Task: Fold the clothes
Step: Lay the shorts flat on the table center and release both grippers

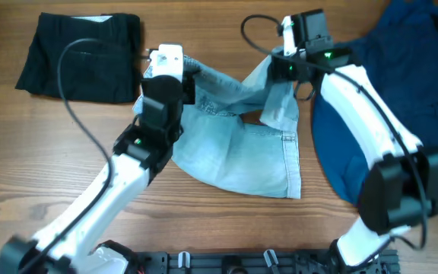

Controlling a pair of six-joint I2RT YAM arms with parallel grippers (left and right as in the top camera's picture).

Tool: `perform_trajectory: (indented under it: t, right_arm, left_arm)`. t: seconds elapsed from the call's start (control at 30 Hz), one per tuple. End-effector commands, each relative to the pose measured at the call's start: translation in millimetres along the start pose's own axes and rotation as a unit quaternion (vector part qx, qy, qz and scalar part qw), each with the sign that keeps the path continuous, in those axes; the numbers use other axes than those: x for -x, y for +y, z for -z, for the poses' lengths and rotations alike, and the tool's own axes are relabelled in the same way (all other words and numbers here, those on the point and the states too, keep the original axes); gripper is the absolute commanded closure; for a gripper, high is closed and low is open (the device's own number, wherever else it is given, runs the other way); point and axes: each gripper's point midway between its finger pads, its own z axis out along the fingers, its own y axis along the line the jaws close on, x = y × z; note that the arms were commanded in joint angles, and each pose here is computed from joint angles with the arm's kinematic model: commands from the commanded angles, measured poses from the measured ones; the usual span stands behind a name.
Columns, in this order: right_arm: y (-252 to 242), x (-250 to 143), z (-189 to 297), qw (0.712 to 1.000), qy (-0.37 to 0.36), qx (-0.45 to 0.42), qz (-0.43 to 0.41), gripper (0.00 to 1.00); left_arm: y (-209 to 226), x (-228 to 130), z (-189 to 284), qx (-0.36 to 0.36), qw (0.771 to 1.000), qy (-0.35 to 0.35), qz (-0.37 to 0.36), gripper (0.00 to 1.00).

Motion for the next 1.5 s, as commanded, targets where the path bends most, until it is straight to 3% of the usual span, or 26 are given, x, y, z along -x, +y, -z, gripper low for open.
perform_trajectory:
  t: [0.0, 0.1, 0.13, 0.17, 0.2, 0.23, 0.37, 0.47, 0.67, 0.87, 0.9, 1.13, 1.2, 1.27, 1.3, 1.47]
  right_arm:
    - [-20, 19, -45, 0.999, -0.039, 0.003, 0.005, 0.96]
    - [-38, 51, -72, 0.994, -0.114, -0.007, 0.001, 0.93]
    - [-45, 63, -76, 0.99, -0.144, -0.013, -0.006, 0.61]
    - [-51, 74, -78, 0.985, -0.17, -0.018, -0.015, 0.12]
    - [-57, 82, -76, 0.981, -0.187, -0.027, -0.032, 0.01]
    - [-67, 87, -72, 0.978, -0.2, -0.04, -0.052, 0.0]
    - [-85, 87, -58, 0.981, -0.176, -0.044, -0.071, 0.0]
    - [-96, 72, -29, 0.99, -0.101, -0.045, -0.088, 0.0]
    - [-50, 44, 21, 0.994, -0.012, 0.06, -0.089, 0.0]
    - [-4, 29, -21, 0.992, 0.022, 0.09, -0.081, 0.04]
    - [-1, 27, -32, 0.992, 0.027, 0.092, -0.086, 0.15]
    - [-12, -9, -105, 0.988, 0.073, 0.041, -0.132, 0.46]
    - [-18, -9, -110, 0.989, 0.07, 0.025, -0.131, 0.64]
    - [-21, 0, -107, 0.99, 0.055, 0.02, -0.131, 0.91]
    - [-23, 5, -102, 0.99, 0.047, 0.02, -0.133, 0.96]
    - [-73, 44, -64, 0.985, -0.023, -0.003, -0.172, 0.96]
  left_arm:
    - [18, -7, -30, 0.047, 0.998, -0.012, 0.04, 0.96]
    - [28, -16, -54, 0.064, 0.996, -0.027, 0.058, 0.96]
    - [30, -19, -60, 0.068, 0.995, -0.03, 0.06, 0.87]
    - [32, -25, -65, 0.072, 0.995, -0.027, 0.059, 0.62]
    - [34, -29, -68, 0.075, 0.995, -0.022, 0.058, 0.17]
    - [36, -34, -70, 0.077, 0.995, -0.016, 0.055, 0.0]
    - [36, -37, -69, 0.078, 0.996, -0.01, 0.052, 0.0]
    - [39, -35, -60, 0.08, 0.996, 0.005, 0.046, 0.0]
    - [51, -49, -27, 0.088, 0.992, 0.078, 0.044, 0.0]
    - [49, -75, -6, 0.073, 0.984, 0.15, 0.062, 0.0]
    - [49, -75, -6, 0.073, 0.984, 0.15, 0.061, 0.0]
    - [50, -77, -5, 0.074, 0.984, 0.153, 0.06, 0.0]
    - [50, -77, -5, 0.074, 0.984, 0.153, 0.06, 0.0]
    - [50, -77, -5, 0.074, 0.984, 0.153, 0.06, 0.01]
    - [50, -77, -5, 0.074, 0.984, 0.153, 0.06, 0.02]
    - [50, -77, -5, 0.074, 0.984, 0.153, 0.06, 0.06]
